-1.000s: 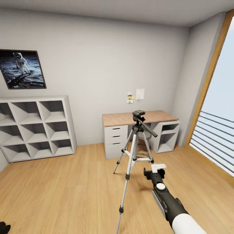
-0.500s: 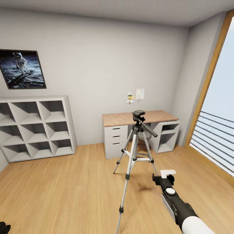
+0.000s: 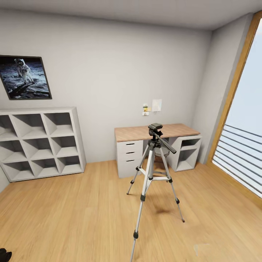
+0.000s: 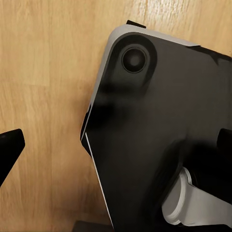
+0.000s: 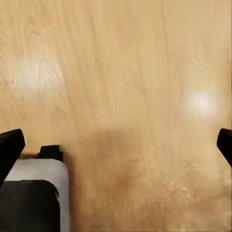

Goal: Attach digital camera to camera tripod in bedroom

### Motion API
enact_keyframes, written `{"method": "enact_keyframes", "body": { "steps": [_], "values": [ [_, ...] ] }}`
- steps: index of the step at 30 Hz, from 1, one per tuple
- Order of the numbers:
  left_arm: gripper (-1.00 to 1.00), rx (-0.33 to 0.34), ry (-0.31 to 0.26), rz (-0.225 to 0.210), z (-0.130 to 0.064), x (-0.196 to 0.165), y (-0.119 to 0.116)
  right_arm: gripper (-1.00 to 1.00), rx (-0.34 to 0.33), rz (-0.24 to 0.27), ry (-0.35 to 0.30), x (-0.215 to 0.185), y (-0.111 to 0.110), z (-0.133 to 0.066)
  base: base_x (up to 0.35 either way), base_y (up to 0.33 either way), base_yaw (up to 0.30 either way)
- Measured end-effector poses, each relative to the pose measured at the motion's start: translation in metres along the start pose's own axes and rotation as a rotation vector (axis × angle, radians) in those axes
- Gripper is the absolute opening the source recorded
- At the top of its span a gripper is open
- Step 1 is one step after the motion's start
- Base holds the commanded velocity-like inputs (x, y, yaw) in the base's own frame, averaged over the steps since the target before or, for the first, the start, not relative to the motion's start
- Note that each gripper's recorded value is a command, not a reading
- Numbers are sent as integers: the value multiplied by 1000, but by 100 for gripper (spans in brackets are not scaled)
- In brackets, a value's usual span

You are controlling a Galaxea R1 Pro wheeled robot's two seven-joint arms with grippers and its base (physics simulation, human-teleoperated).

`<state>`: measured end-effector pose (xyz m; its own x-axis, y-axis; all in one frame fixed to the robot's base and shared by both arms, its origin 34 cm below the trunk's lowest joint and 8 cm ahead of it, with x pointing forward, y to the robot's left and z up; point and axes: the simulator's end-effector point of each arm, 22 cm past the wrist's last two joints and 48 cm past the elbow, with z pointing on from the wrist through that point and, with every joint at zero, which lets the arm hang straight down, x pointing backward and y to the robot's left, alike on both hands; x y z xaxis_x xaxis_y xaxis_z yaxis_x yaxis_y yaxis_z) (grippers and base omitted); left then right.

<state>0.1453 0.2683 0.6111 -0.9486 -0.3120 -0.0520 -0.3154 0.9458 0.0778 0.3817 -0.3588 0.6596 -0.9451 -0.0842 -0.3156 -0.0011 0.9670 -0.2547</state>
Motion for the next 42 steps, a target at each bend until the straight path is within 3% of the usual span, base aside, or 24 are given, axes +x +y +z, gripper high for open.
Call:
{"method": "enact_keyframes", "body": {
  "steps": [1,2,4,8,17,32,37,42],
  "values": [
    [100,0,0,0,0,0,0,100,-6,-8,41,22,2,-1,0,0,0],
    [100,0,0,0,0,0,0,100,-18,-10,11,13,5,0,0,0,0],
    [100,-1,0,-2,0,0,0,100,-65,-24,61,52,18,-3,0,0,0],
    [100,-2,0,-2,0,0,1,100,-97,-41,115,95,26,-8,0,0,0],
    [100,-4,0,-7,0,0,1,100,-147,-58,196,149,40,-19,0,0,0],
    [100,-10,-1,-10,0,0,3,100,-169,-35,192,148,48,-20,0,0,19],
    [100,-11,1,-10,0,0,3,100,-167,-31,124,133,46,-17,0,0,235],
    [100,-11,2,-10,0,1,3,100,-163,-34,108,130,45,-17,0,0,261]
  ]
}}
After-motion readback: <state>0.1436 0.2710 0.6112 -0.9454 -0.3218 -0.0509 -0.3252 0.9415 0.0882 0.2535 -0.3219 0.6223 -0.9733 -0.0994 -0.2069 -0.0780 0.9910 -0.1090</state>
